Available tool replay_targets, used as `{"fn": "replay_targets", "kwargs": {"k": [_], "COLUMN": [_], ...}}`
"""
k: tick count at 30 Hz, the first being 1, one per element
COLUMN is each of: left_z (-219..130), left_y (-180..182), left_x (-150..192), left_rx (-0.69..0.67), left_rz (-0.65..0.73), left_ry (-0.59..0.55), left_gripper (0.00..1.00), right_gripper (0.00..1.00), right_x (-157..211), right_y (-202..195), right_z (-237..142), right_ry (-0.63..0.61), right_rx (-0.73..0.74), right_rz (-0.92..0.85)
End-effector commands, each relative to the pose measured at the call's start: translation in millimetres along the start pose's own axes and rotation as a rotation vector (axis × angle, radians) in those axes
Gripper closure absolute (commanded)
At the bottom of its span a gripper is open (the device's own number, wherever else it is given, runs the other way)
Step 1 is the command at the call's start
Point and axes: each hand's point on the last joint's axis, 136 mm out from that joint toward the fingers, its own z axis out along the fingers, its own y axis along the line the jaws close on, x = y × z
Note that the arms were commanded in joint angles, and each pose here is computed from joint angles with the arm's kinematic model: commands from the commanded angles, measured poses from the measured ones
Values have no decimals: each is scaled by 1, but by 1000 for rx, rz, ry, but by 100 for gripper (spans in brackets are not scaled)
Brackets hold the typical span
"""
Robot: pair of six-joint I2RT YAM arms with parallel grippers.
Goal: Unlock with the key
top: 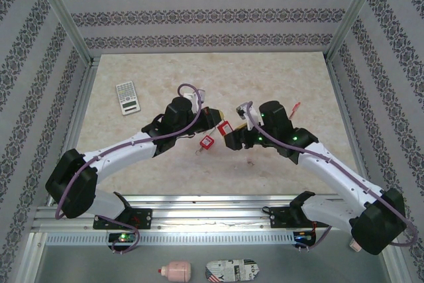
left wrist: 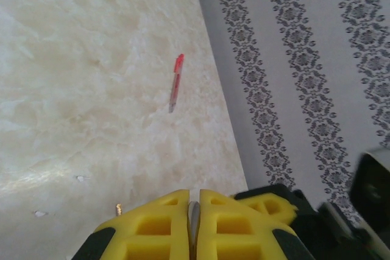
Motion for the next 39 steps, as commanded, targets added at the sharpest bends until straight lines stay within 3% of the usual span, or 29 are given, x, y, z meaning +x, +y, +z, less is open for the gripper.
{"fn": "replay_targets", "kwargs": {"k": [1,5,9,14,18,20,22,26,30,32,34,36,39], "left_z": [-14,-19,-31,-49,-51,-51,-49,-48,-46,-45,-46,-48,-48], "left_y": [-26,-28,-28,-35,-37,-37,-36,-31,-26,-25,-27,-29,-31], "left_x": [-16,-18,-31,-41,-41,-40,-37,-34,-33,-33,-34,-34,-34], "left_rx": [111,134,153,189,204,219,230,230,223,227,239,254,265], "left_rz": [65,89,107,147,165,159,153,139,132,136,148,160,176], "left_ry": [-60,-79,-139,-185,-186,-185,-174,-175,-178,-181,-191,-200,-203], "left_gripper": [100,100,100,100,100,100,100,100,100,100,100,100,100], "right_gripper": [29,29,27,33,38,38,36,33,30,29,29,32,35], "right_x": [-9,-5,1,46,87,88,72,10,-19,-10,10,36,77], "right_y": [2,-5,-32,-67,-70,-58,-41,1,33,20,-20,-50,-84], "right_z": [-11,-16,-20,-26,-19,-11,-5,-17,-30,-26,-20,-12,-10], "right_ry": [-78,-63,-44,114,241,227,126,-119,-167,-111,-21,74,212], "right_rx": [-69,-26,80,273,370,308,186,-99,-197,-88,85,162,359], "right_rz": [81,84,205,434,462,462,487,466,363,339,448,578,601]}}
